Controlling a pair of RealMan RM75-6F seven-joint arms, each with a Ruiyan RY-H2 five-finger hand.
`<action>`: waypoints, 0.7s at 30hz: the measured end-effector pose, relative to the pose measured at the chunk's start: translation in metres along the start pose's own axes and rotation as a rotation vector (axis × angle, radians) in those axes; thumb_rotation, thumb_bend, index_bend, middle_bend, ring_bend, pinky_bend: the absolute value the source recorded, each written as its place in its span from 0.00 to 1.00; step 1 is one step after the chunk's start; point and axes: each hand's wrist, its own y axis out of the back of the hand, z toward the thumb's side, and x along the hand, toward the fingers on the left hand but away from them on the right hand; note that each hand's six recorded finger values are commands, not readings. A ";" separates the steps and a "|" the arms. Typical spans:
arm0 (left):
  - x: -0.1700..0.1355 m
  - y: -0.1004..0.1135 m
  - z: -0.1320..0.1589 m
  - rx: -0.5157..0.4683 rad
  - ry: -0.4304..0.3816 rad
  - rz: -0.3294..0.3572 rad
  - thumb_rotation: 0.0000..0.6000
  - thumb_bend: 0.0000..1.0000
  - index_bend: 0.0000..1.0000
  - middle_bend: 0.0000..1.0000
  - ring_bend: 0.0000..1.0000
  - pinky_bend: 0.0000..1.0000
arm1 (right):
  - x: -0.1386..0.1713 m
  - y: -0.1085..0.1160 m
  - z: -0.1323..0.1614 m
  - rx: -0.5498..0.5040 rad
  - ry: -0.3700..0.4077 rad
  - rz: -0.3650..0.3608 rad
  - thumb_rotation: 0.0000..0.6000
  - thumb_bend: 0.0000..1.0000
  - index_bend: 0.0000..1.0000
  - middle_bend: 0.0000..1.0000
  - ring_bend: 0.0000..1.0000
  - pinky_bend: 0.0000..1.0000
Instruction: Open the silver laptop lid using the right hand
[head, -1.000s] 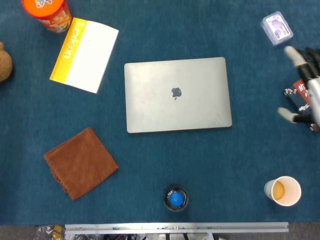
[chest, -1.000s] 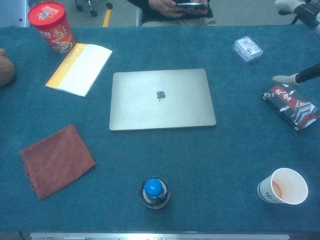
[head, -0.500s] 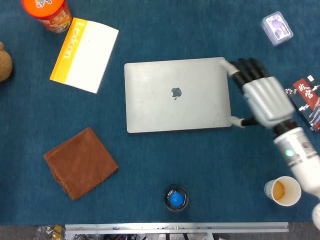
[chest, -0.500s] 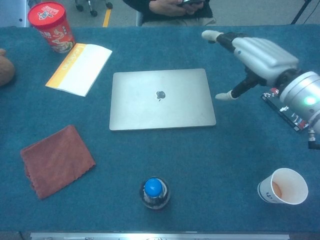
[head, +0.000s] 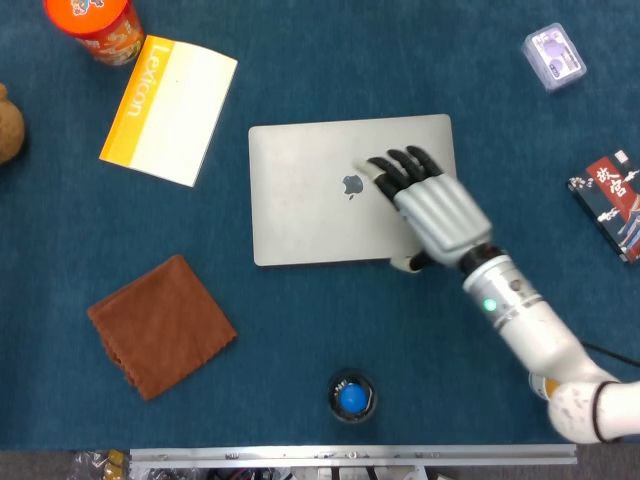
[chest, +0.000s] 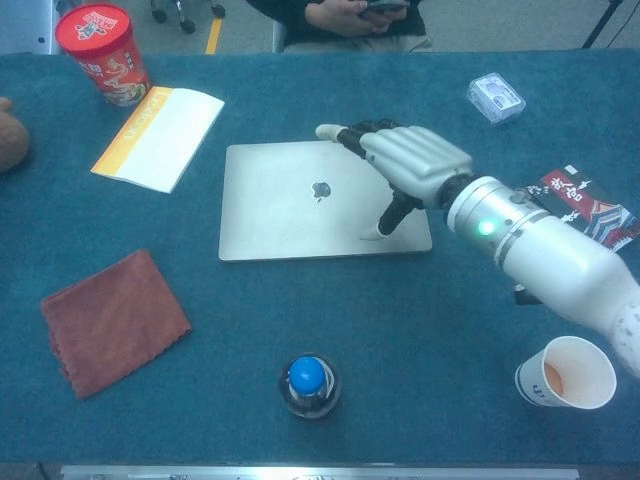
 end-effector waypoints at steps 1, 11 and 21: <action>0.000 0.000 -0.001 -0.001 0.001 0.000 1.00 0.22 0.20 0.21 0.14 0.09 | -0.003 -0.003 0.003 0.005 0.003 0.006 1.00 0.02 0.02 0.11 0.00 0.05; -0.003 -0.002 -0.008 -0.008 0.015 -0.001 1.00 0.22 0.20 0.21 0.14 0.09 | -0.022 -0.032 0.022 0.067 0.020 0.049 1.00 0.01 0.02 0.11 0.00 0.05; -0.003 -0.003 -0.013 -0.018 0.014 0.000 1.00 0.22 0.20 0.21 0.14 0.09 | -0.035 -0.052 0.030 0.114 0.011 0.053 1.00 0.02 0.02 0.10 0.00 0.05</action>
